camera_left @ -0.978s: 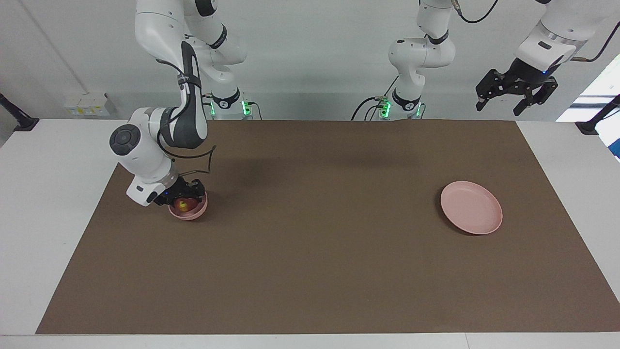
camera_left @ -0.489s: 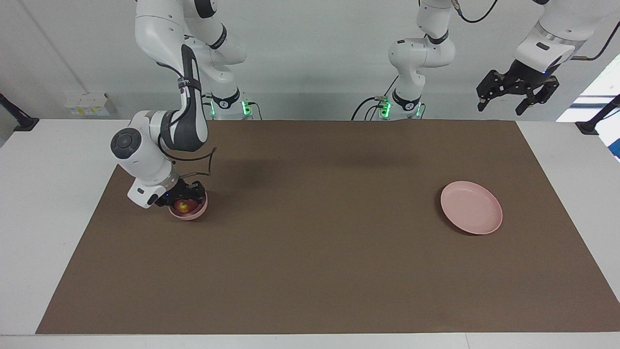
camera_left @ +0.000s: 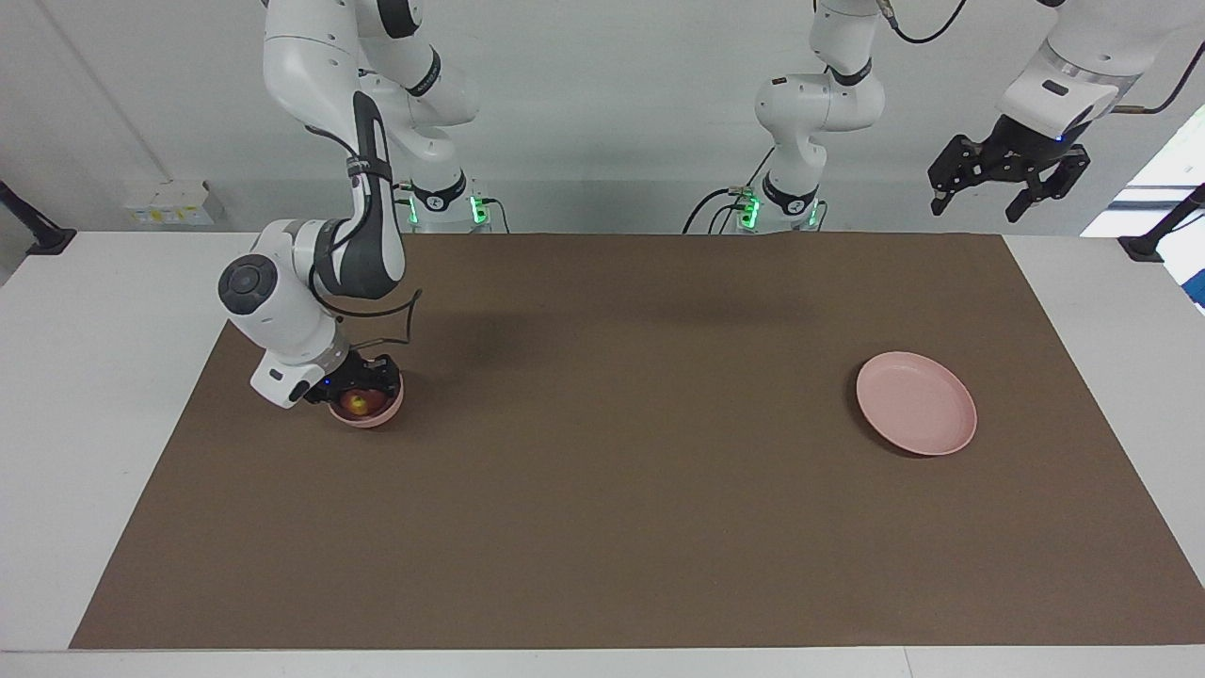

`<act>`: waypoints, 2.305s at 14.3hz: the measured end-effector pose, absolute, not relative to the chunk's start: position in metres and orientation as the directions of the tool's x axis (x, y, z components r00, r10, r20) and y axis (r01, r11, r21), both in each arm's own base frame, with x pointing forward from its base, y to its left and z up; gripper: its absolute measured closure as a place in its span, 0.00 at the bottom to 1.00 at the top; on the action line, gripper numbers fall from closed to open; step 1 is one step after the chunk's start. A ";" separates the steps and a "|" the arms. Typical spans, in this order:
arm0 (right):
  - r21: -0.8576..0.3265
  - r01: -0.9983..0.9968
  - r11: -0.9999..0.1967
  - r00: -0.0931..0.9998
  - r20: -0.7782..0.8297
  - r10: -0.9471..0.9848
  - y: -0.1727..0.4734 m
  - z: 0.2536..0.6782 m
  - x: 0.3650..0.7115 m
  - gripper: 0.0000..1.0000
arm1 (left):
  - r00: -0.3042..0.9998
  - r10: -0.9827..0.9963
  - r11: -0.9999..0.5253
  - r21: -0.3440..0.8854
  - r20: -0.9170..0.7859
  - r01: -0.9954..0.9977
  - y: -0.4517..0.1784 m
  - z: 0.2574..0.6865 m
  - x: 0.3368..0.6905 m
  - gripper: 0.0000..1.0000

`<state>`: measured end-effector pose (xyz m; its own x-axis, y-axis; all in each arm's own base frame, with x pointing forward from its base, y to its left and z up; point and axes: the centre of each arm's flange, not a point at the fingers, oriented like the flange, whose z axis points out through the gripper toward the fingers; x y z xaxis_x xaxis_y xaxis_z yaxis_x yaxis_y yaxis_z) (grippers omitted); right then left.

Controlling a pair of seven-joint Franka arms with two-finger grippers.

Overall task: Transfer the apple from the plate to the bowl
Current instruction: 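Open the right gripper to release the apple into the pink bowl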

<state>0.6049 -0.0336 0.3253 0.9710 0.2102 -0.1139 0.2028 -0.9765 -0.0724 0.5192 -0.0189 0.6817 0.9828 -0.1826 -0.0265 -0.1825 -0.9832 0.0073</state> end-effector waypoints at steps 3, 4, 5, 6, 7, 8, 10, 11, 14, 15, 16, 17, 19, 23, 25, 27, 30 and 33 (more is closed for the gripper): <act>-0.073 0.201 -0.977 0.971 -0.116 0.209 -0.034 0.324 0.605 0.20 | 0.983 -0.181 -0.983 0.006 -0.020 -0.181 -0.018 0.685 0.517 0.00; -0.073 0.201 -0.977 0.971 -0.117 0.209 -0.034 0.324 0.605 0.20 | 0.983 -0.181 -0.983 0.006 -0.019 -0.181 -0.018 0.686 0.517 0.00; -0.073 0.201 -0.977 0.971 -0.118 0.208 -0.034 0.323 0.605 0.20 | 0.983 -0.181 -0.983 0.006 -0.019 -0.181 -0.018 0.686 0.517 0.00; -0.073 0.200 -0.977 0.971 -0.119 0.208 -0.034 0.323 0.604 0.20 | 0.983 -0.181 -0.983 0.006 -0.019 -0.181 -0.018 0.686 0.517 0.00; -0.073 0.200 -0.977 0.971 -0.120 0.208 -0.034 0.322 0.604 0.20 | 0.983 -0.181 -0.984 0.006 -0.019 -0.181 -0.018 0.686 0.517 0.00; -0.073 0.199 -0.977 0.971 -0.120 0.207 -0.034 0.321 0.604 0.20 | 0.983 -0.181 -0.984 0.006 -0.019 -0.181 -0.018 0.686 0.517 0.00; -0.072 0.191 -0.979 0.973 -0.120 0.199 -0.034 0.321 0.604 0.20 | 0.983 -0.181 -0.984 0.007 -0.018 -0.181 -0.018 0.686 0.516 0.00; -0.072 0.188 -0.980 0.973 -0.121 0.195 -0.034 0.320 0.604 0.20 | 0.983 -0.180 -0.984 0.007 -0.018 -0.180 -0.018 0.686 0.516 0.00; -0.072 0.186 -0.980 0.973 -0.122 0.194 -0.034 0.320 0.604 0.20 | 0.983 -0.181 -0.984 0.007 -0.015 -0.181 -0.018 0.687 0.515 0.00; -0.072 0.186 -0.980 0.974 -0.122 0.193 -0.034 0.320 0.604 0.20 | 0.983 -0.181 -0.984 0.007 -0.014 -0.181 -0.018 0.688 0.515 0.00; -0.072 0.186 -0.980 0.974 -0.122 0.193 -0.034 0.320 0.604 0.19 | 0.983 -0.181 -0.984 0.007 -0.014 -0.180 -0.018 0.688 0.515 0.00; -0.072 0.185 -0.980 0.974 -0.122 0.193 -0.034 0.320 0.604 0.18 | 0.984 -0.179 -0.984 0.007 -0.013 -0.179 -0.017 0.689 0.515 0.00; -0.072 0.185 -0.980 0.974 -0.122 0.193 -0.034 0.320 0.604 0.13 | 0.985 -0.174 -0.985 0.007 -0.012 -0.174 -0.014 0.689 0.514 0.00; -0.071 0.185 -0.980 0.974 -0.122 0.192 -0.034 0.320 0.604 0.04 | 0.985 -0.171 -0.985 0.007 -0.012 -0.171 -0.013 0.689 0.514 0.00; -0.071 0.184 -0.980 0.974 -0.122 0.192 -0.034 0.320 0.604 0.00 | 0.985 -0.170 -0.985 0.007 -0.012 -0.170 -0.012 0.689 0.514 0.00; -0.069 0.182 -0.981 0.976 -0.112 0.189 -0.034 0.325 0.606 0.00 | 0.985 -0.171 -0.985 0.007 -0.011 -0.171 -0.012 0.689 0.514 0.00; -0.055 0.120 -0.991 0.990 -0.068 0.124 -0.034 0.354 0.611 0.00 | 0.985 -0.170 -0.985 0.007 -0.011 -0.170 -0.012 0.689 0.514 0.00; -0.055 0.027 -0.998 0.997 -0.068 0.031 -0.029 0.395 0.605 0.00 | 0.986 -0.169 -0.986 0.007 -0.011 -0.169 -0.012 0.689 0.514 0.00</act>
<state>0.6046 -0.0295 0.3945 0.9972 0.0308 -0.0681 0.0271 -0.9981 -0.0550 0.5143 -0.0115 0.6895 0.9855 -0.1692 -0.0110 -0.1692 -0.9856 0.0066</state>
